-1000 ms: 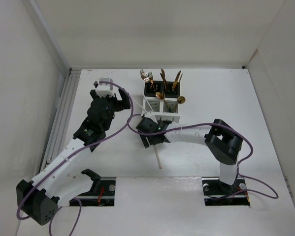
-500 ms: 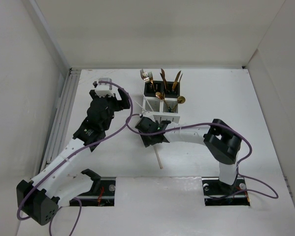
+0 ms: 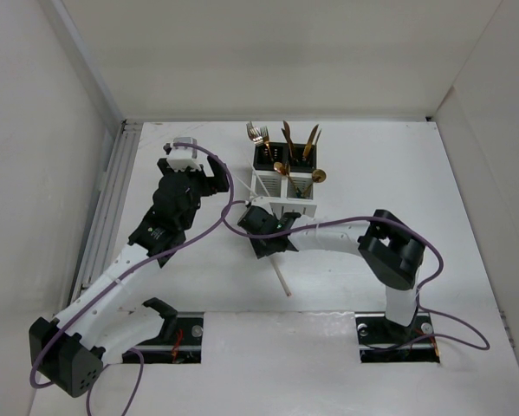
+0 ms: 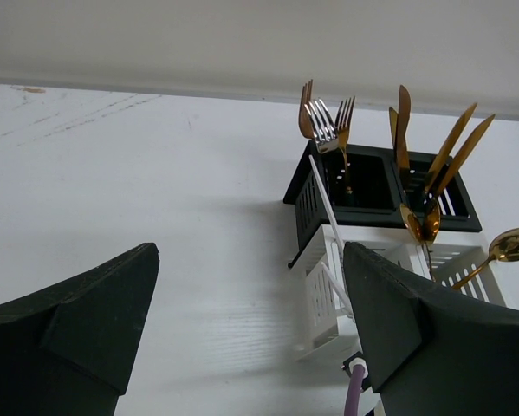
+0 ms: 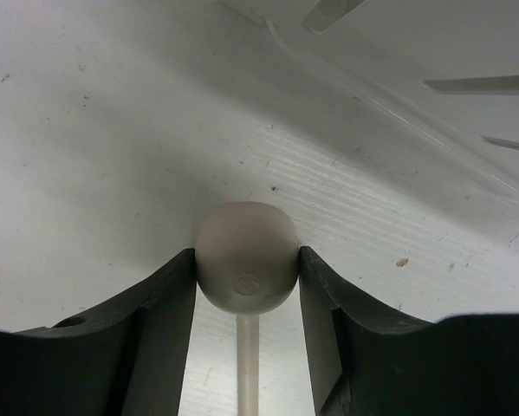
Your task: Sort the eating utensils into containers
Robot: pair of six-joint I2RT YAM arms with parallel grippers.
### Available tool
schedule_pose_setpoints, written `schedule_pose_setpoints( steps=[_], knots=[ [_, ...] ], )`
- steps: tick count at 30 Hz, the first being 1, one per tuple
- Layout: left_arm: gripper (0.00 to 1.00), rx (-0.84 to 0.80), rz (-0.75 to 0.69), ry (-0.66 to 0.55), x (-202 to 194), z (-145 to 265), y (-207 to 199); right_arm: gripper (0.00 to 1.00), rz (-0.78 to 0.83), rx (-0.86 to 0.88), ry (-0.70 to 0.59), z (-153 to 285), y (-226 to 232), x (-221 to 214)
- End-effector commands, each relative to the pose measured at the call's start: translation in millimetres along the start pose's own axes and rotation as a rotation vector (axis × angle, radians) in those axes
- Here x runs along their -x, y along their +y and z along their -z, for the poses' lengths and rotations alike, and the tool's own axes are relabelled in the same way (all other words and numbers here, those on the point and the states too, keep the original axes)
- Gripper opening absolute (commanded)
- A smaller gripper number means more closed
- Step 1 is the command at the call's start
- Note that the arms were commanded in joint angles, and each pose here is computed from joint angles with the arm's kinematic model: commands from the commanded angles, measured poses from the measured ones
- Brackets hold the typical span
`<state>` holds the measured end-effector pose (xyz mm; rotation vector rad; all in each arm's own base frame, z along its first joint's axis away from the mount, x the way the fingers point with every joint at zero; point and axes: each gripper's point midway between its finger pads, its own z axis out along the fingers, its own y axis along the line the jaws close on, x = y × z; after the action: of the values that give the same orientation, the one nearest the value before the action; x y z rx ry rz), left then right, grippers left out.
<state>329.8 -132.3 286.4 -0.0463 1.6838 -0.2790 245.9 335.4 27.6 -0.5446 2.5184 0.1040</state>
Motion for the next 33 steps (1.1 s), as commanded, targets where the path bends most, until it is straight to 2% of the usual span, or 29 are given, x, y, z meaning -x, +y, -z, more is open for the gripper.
schedule_pose_setpoints(
  steps=[1,2,3,12,16,19,20,24,25,27,29,31,33],
  knots=[
    [0.85,-0.011,0.024,-0.037,10.4,3.7,-0.9,0.29,-0.019,0.001,-0.031,13.7,0.0,11.5],
    [0.85,-0.011,0.024,-0.037,10.4,3.7,-0.9,0.22,-0.023,-0.003,-0.045,16.8,-1.4,15.1],
    [0.85,-0.011,0.024,-0.037,10.4,3.7,-0.9,0.2,-0.028,0.005,-0.059,22.0,-1.1,19.4],
    [0.85,-0.011,0.024,-0.037,10.4,3.7,-0.9,0.18,-0.09,0.021,-0.215,67.8,-11.7,57.8],
    [0.85,0.0,0.02,-0.031,8.7,3.9,1.3,0.18,-0.126,0.024,-0.315,101.6,-19.3,79.1],
    [0.85,0.025,0.025,-0.046,14.5,3.4,6.5,0.18,-0.194,0.027,-0.458,150.3,-35.3,106.2],
    [0.85,0.025,0.025,-0.046,14.5,3.4,6.5,0.18,-0.217,0.043,-0.535,178.8,-45.1,119.4],
    [0.85,0.034,0.026,-0.048,15.3,2.7,9.6,0.18,-0.276,0.009,-0.789,244.3,-80.8,155.4],
    [0.85,0.034,0.026,-0.048,17.5,3.3,9.2,0.17,-0.331,-0.014,-0.894,262.7,-91.4,171.7],
    [0.85,0.036,0.022,-0.04,14.6,1.4,9.2,0.16,-0.261,-0.102,-0.968,265.9,-104.8,176.2],
    [0.85,0.036,0.022,-0.04,14.6,1.4,9.2,0.14,-0.295,-0.155,-1.074,277.7,-119.6,196.4],
    [0.85,0.04,0.016,-0.023,9.6,-0.2,9.9,0.14,-0.242,-0.206,-1.097,273.5,-125.2,212.6],
    [0.85,0.049,0.017,-0.025,10.3,-0.8,13.0,0.14,-0.266,-0.229,-1.155,273.7,-141.4,230.4]
  ],
)
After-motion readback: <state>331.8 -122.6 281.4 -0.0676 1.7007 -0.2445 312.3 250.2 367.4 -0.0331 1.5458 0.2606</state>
